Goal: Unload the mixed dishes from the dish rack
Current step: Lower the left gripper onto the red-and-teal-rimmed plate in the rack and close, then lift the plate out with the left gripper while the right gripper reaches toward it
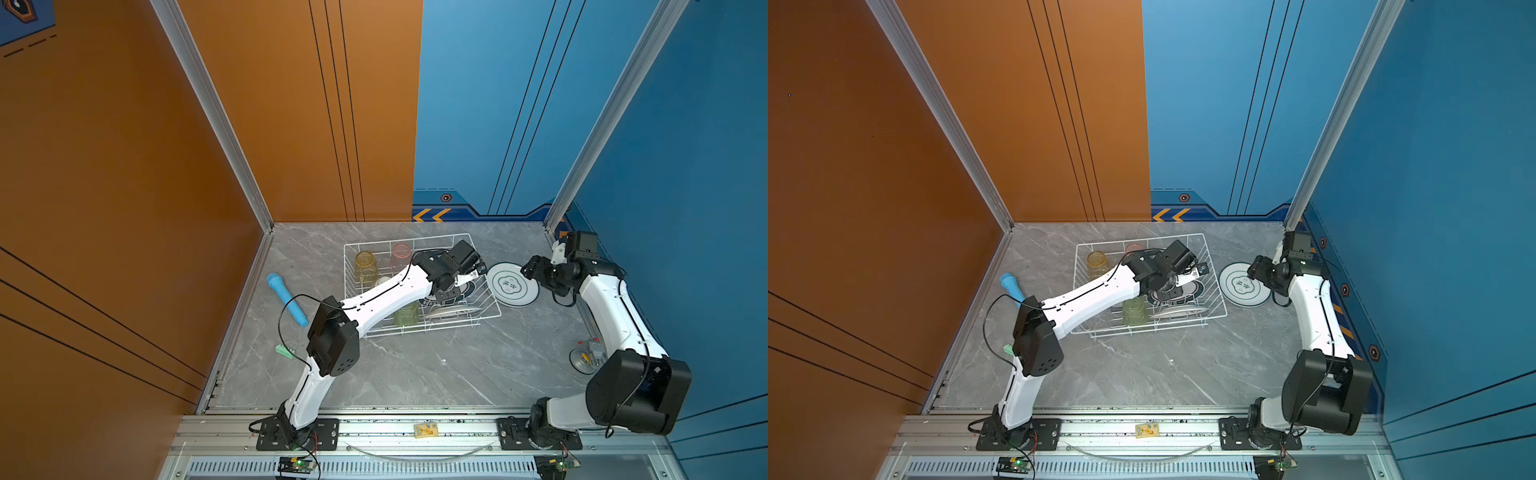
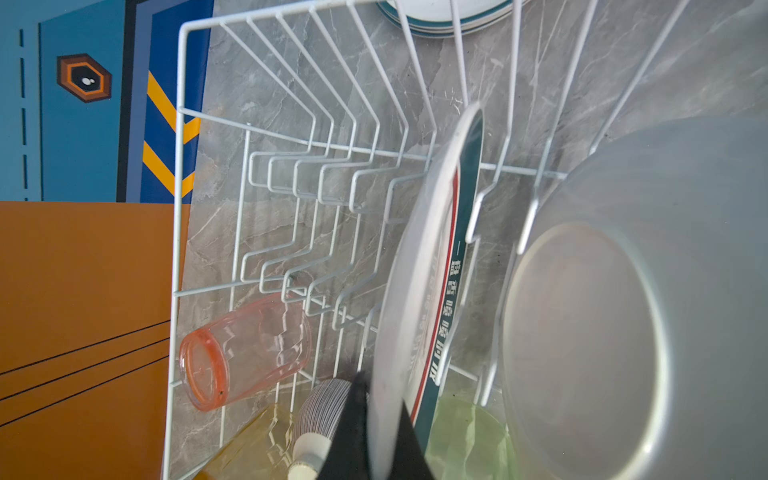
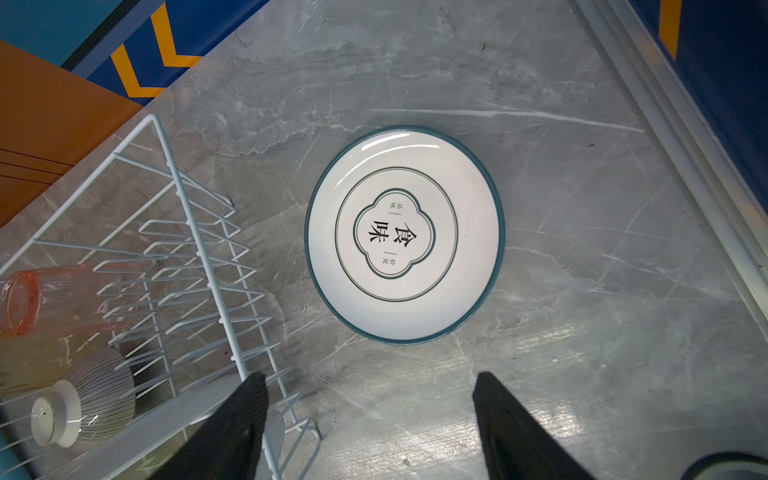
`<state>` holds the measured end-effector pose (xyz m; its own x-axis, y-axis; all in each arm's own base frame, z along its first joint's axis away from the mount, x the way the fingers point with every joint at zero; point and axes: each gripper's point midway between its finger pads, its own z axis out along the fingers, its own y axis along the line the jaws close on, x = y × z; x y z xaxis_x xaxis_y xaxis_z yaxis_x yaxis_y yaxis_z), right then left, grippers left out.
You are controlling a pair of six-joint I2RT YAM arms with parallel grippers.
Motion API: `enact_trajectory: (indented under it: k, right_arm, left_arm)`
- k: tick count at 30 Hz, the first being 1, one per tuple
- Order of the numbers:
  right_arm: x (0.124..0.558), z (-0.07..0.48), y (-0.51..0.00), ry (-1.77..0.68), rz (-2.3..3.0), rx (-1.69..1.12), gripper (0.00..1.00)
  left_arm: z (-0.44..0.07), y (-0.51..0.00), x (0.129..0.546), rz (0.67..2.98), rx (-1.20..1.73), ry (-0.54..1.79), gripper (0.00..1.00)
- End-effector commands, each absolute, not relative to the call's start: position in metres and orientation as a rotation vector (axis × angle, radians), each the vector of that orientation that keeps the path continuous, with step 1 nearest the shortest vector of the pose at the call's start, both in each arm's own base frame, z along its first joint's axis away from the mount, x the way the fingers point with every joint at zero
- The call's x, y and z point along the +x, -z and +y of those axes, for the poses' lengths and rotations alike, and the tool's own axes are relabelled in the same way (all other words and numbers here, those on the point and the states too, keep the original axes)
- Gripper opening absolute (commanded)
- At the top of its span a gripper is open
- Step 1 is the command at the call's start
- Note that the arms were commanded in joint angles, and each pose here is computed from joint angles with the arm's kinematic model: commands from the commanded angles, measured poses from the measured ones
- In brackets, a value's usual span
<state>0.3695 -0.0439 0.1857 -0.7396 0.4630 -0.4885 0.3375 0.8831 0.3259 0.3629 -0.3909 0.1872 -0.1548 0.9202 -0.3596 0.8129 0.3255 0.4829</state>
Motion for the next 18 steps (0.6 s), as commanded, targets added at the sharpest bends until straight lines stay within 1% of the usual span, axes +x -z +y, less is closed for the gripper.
enact_trajectory:
  k: [1, 11, 15, 18]
  right_arm:
    - [0.366, -0.038, -0.192, -0.310, 2.456, 0.549, 0.77]
    - [0.368, -0.034, -0.199, -0.335, 2.442, 0.536, 0.77]
    - [0.368, -0.029, -0.207, -0.369, 2.419, 0.501, 0.76]
    - [0.370, -0.017, -0.217, -0.448, 2.380, 0.445, 0.75]
  left_arm:
    - [-0.390, -0.254, 0.360, 1.931, 1.348, -0.170, 0.00]
    - [-0.377, -0.295, 0.347, 1.904, 1.275, -0.080, 0.00]
    - [-0.365, -0.318, 0.343, 1.905, 1.214, 0.004, 0.00]
    - [-0.357, -0.336, 0.341, 1.911, 1.159, 0.114, 0.00]
